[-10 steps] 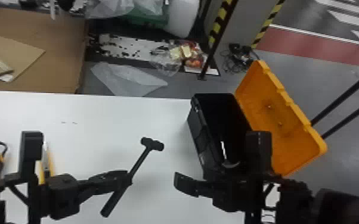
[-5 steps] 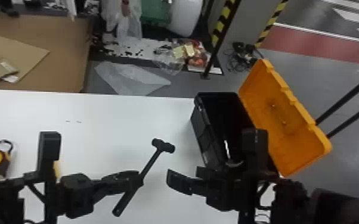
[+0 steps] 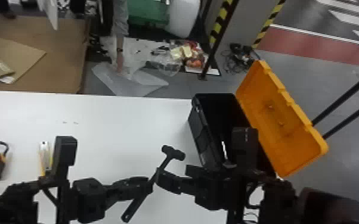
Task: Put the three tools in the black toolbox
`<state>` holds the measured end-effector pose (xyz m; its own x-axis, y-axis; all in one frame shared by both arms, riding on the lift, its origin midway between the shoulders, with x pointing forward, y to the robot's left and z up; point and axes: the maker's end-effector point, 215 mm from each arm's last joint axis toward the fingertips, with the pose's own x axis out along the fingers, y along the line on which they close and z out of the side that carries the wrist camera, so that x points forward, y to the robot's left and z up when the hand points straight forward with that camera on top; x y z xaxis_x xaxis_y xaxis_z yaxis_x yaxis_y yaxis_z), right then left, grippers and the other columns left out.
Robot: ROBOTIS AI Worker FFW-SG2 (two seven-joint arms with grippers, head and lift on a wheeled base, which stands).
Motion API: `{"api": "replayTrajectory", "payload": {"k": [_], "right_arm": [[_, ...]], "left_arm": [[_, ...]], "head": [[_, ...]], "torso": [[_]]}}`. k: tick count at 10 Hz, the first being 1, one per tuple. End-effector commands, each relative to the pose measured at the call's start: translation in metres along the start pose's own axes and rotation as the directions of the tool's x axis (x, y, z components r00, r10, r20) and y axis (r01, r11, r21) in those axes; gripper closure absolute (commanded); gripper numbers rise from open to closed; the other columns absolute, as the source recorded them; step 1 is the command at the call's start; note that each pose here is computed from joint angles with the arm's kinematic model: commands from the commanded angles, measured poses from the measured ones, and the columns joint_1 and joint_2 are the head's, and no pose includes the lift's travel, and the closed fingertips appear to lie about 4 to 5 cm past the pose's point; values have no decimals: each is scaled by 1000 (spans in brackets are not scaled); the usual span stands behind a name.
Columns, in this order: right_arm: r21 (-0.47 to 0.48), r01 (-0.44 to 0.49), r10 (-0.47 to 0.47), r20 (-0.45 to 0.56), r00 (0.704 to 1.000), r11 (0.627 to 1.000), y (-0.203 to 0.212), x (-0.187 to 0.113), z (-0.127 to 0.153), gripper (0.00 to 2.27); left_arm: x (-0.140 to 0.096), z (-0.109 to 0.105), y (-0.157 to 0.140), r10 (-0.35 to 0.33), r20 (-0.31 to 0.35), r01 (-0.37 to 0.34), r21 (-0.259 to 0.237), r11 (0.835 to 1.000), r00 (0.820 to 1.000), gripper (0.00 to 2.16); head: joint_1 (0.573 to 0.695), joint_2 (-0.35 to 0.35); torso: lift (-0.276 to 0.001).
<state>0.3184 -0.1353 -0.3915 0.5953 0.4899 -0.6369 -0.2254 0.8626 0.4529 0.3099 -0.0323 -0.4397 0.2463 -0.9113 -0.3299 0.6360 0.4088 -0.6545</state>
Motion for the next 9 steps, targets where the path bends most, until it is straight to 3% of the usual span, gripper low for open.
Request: {"api": "replayTrajectory", "payload": {"k": [1,6,8,9], "right_arm": [[5,3,-3,11,1000,1000,-1,3,2,124],[11,9,-10,20,1000,1000,-4,14,1,147],[16,-7,7,16,1000,1000,-2,14,0,701],[18,-7,7,16,1000,1000,-3,14,0,738]], "left_arm": [[8,-3,-10,-17,-11,18,7,1000,1000,1717],[25,-4,-27,-37,-38,38,35,999,999,1713],[29,-4,-31,-43,-43,44,41,998,998,1717],[29,-4,-31,-45,-40,47,39,998,998,1717]], "head": [[695,-305],[695,-350],[695,-350],[695,-350]], "torso": [[-55],[-55],[-55],[-55]]}}
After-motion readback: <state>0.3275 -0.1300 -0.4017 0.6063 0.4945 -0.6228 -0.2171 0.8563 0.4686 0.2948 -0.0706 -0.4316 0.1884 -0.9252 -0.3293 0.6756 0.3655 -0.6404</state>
